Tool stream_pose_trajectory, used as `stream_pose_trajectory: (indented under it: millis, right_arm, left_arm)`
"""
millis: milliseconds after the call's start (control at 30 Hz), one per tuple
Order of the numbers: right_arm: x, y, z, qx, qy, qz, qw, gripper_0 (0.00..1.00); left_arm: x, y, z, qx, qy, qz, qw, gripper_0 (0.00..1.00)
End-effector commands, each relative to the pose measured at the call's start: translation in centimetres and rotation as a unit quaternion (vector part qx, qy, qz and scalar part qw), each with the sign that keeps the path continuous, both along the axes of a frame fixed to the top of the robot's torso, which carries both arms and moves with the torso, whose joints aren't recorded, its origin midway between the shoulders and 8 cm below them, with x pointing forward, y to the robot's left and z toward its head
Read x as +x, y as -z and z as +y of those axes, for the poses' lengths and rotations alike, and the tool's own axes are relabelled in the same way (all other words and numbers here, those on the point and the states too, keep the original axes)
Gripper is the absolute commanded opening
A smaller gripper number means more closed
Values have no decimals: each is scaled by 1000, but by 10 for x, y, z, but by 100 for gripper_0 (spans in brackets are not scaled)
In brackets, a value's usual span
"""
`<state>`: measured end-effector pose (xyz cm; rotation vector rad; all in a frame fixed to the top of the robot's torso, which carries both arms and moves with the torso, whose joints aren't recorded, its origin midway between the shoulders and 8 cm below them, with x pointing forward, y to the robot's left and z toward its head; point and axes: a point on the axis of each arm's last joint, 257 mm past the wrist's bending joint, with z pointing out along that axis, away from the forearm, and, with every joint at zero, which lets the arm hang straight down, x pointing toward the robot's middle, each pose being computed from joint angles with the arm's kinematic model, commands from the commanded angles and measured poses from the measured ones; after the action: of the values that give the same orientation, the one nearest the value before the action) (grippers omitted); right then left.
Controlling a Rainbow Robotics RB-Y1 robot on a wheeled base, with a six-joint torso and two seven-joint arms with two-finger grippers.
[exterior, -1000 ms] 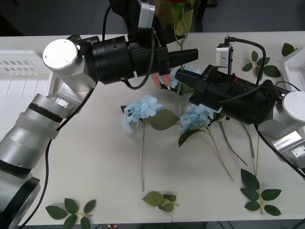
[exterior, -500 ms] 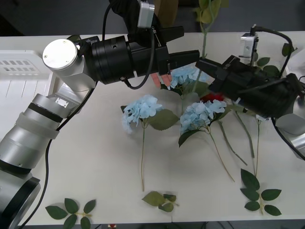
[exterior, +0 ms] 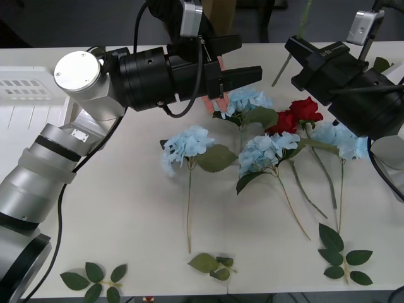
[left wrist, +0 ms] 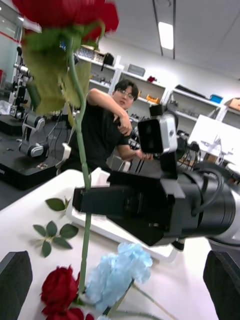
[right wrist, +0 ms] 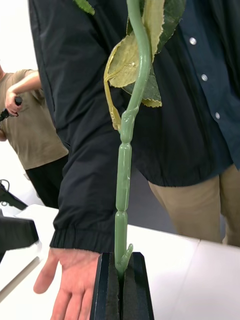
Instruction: Place the red flowers into the right box and the blue flowers into the left box. If a person shows an open palm, hand one flower to the person first, then continue sorting.
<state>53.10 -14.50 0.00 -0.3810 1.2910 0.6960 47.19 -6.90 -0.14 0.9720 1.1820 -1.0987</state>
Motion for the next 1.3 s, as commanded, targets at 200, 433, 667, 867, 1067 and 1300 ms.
stream_pose_trajectory:
  millis: [200,433,667,867,1067,1300]
  right_arm:
    - [10,-42,57,2,-33,-17,999,0]
    - [41,-54,82,-4,-31,-9,999,0]
    - [62,-54,91,-11,-14,0,1000,0]
    - [63,-54,89,-8,-14,4,1000,0]
    - [63,-52,89,-7,-14,6,1000,0]
    - [63,-53,89,-7,-14,5,1000,0]
  left_arm:
    - [5,71,73,167,-25,134,976,100]
    - [-1,109,150,315,-73,235,917,100]
    - [-11,139,210,415,-133,323,840,100]
    - [-11,162,252,454,-212,391,772,100]
    - [-6,173,279,462,-274,425,728,100]
    - [-3,173,282,464,-282,423,726,100]
